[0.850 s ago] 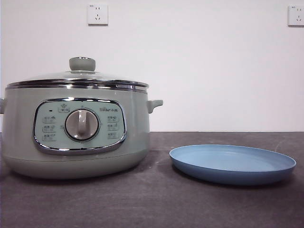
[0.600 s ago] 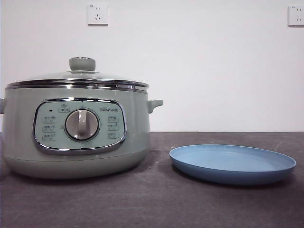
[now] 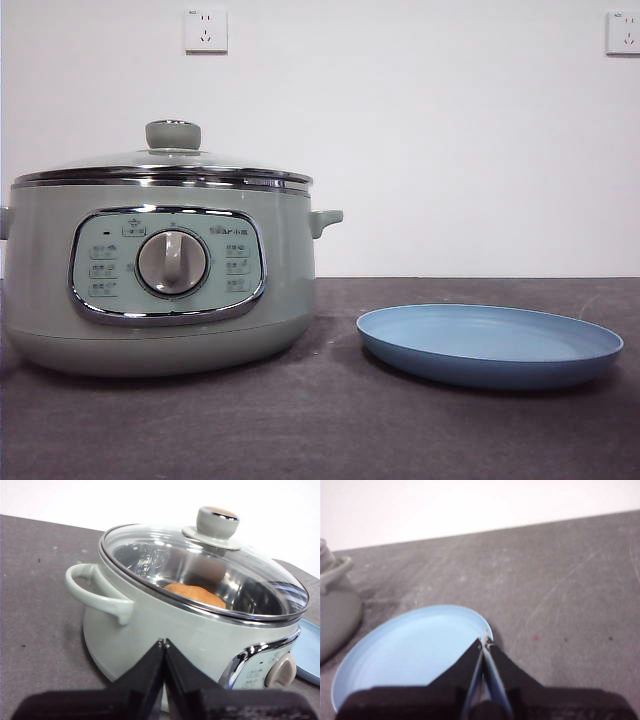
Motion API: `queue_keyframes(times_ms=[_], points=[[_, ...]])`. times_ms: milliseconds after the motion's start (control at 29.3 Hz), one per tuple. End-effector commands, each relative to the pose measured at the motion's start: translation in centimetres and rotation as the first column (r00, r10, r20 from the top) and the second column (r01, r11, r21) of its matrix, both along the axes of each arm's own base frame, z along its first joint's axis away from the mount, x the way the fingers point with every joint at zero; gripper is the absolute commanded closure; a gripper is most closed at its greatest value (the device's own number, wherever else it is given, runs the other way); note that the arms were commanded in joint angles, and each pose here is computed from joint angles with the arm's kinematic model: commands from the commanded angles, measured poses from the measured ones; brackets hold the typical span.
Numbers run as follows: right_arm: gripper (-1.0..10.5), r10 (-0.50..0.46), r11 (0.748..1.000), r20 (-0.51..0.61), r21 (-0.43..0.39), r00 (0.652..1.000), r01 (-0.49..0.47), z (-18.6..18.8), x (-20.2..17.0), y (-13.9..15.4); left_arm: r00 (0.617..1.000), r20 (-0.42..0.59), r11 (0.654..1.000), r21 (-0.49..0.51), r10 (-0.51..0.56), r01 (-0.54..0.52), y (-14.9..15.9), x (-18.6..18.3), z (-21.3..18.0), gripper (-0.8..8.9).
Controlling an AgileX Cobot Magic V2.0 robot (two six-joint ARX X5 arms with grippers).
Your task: Take the potato out from the steamer,put the potato on the plate,close the lid
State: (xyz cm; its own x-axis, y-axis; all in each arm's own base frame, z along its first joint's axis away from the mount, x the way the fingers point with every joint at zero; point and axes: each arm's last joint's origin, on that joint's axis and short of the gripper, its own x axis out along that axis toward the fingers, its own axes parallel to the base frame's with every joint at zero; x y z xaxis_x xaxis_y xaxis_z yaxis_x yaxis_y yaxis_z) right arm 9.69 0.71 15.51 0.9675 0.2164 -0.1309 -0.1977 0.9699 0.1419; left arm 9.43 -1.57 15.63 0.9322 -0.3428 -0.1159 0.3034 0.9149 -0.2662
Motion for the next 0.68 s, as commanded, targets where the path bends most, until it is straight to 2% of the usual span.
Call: queue_keyframes(times_ms=[34,171,273,342,410,581,683], points=[[9.5,-0.008,0.998,-0.002,0.059,1.000,0.008,-0.2,0.1,0.0,1.000,0.012,1.000,-0.002,0.005,-0.005,0.0,0.1,-0.2,8.17],[9.5,-0.022,0.981,-0.011,0.193,1.000,0.024,0.1,0.1,0.0,0.998,0.055,1.000,-0.022,0.001,0.000,0.0,0.1,0.3,8.17],[9.5,-0.006,0.943,0.039,0.334,0.999,-0.007,1.3,0.0,0.1,0.993,0.116,0.996,-0.094,0.008,0.003,0.0,0.0,1.4,8.19],[9.6,0.001,0.926,0.103,0.374,0.995,-0.039,2.9,-0.2,0.1,0.989,0.150,0.989,-0.145,0.010,0.012,0.0,-0.2,2.6,8.19],[9.6,-0.003,0.918,0.156,0.392,0.988,-0.059,5.0,-0.7,0.1,0.983,0.181,0.982,-0.186,0.013,0.022,0.1,-0.6,4.4,8.19],[9.6,0.003,0.925,0.241,0.369,0.971,-0.094,11.4,-1.9,0.1,0.967,0.254,0.981,-0.191,0.017,0.033,0.2,-2.2,9.4,8.19],[9.6,0.082,0.945,0.269,0.286,0.960,-0.160,15.8,-2.4,0.3,0.958,0.285,0.982,-0.185,0.018,0.037,0.3,-2.8,12.7,8.19]])
